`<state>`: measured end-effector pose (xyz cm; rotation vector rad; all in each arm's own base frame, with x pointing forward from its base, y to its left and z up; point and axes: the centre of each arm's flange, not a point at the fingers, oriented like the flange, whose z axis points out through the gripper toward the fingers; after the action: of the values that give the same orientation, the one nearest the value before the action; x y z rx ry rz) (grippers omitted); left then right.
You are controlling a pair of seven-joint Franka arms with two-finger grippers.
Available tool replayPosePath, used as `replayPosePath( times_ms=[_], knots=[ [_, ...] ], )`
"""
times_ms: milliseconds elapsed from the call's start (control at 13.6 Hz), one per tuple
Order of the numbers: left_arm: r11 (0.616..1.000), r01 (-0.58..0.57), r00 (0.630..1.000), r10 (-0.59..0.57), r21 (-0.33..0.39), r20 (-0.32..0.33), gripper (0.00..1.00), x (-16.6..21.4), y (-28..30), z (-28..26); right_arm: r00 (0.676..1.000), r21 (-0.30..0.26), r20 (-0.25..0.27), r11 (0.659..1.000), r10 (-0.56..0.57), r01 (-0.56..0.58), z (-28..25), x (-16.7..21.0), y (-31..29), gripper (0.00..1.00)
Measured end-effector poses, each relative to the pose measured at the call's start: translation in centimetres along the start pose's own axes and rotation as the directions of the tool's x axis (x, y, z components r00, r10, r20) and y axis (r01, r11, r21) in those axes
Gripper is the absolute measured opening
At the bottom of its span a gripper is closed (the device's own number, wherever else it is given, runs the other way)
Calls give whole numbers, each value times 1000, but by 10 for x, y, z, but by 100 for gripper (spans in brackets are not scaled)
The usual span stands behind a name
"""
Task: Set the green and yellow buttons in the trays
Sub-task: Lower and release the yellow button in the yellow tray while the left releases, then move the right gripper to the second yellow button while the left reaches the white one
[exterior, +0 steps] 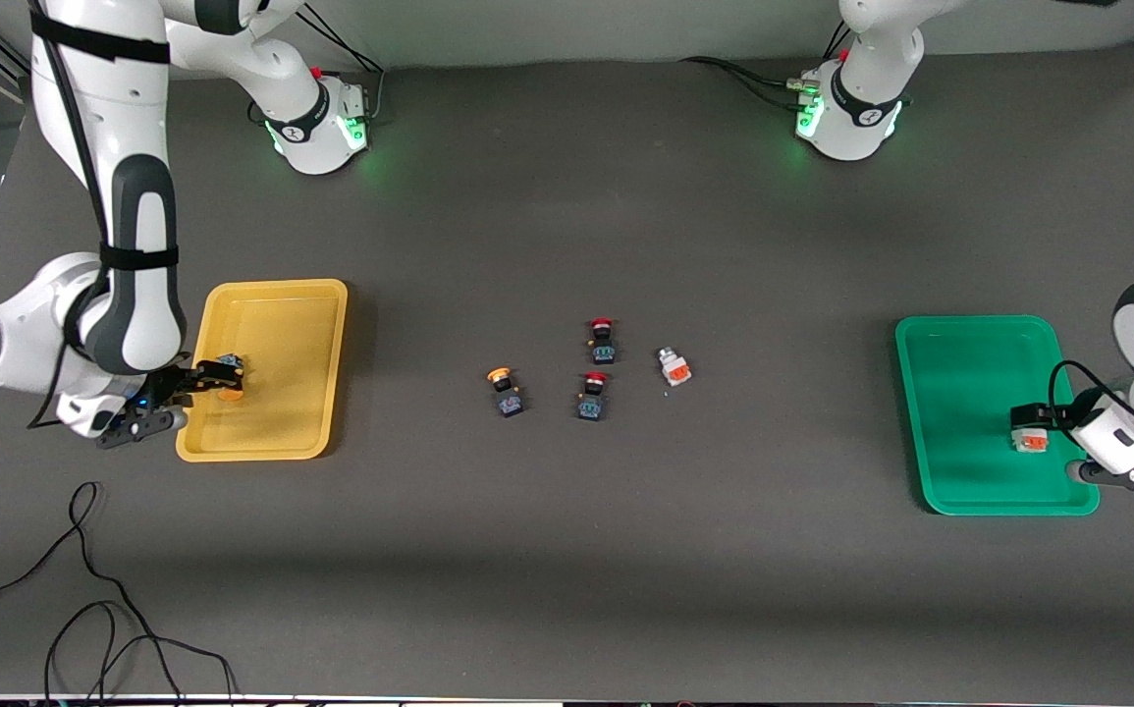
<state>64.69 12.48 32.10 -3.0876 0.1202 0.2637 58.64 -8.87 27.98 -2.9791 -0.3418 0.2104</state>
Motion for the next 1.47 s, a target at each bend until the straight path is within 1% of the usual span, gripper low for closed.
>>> replayPosePath(
  times_ms=[74, 221, 369, 516, 737, 885, 959, 1106, 1180, 1327, 1475],
  knots=[
    [999, 31, 999, -31, -8, 32, 90, 0, 34, -37, 1000, -15, 19, 1000, 4, -4, -35, 15, -12, 100],
    [995, 99, 994, -97, -31, 56, 90, 0, 117, -94, 1000, -48, 22, 999, 17, -15, -104, 38, -41, 100],
    [980, 192, 980, -188, -49, 66, 90, 0, 194, -108, 999, -67, 0, 997, 36, -36, -149, 53, -74, 100],
    [951, 302, 951, -296, -59, 90, 90, -2, 266, -100, 999, -81, -13, 995, 53, -54, -161, 68, -122, 100],
    [900, 432, 899, -425, -53, 103, 91, -5, 366, -65, 997, -97, -1, 993, 75, -74, -138, 85, -210, 100],
    [868, 494, 867, -488, -49, 103, 91, -8, 426, -26, 996, -101, -11, 991, 83, -84, -118, 97, -267, 100],
    [862, 504, 862, -497, -52, 102, 91, -10, 448, -3, 996, -93, -13, 992, 85, -86, -107, 102, -293, 100],
    [862, 502, 863, -495, -64, 104, 90, -12, 473, 44, 998, -73, -23, 995, 62, -64, -90, 107, -343, 100],
    [864, 497, 866, -489, -75, 101, 90, -14, 480, 68, 999, -62, -24, 997, 45, -46, -83, 107, -367, 100],
    [865, 490, 871, -483, -103, 87, 92, -22, 490, 111, 998, -45, -33, 998, 50, -51, -69, 108, -403, 100],
    [867, 487, 873, -480, -105, 87, 92, -33, 491, 139, 997, -34, -39, 997, 66, -67, -53, 106, -434, 100]
  ],
)
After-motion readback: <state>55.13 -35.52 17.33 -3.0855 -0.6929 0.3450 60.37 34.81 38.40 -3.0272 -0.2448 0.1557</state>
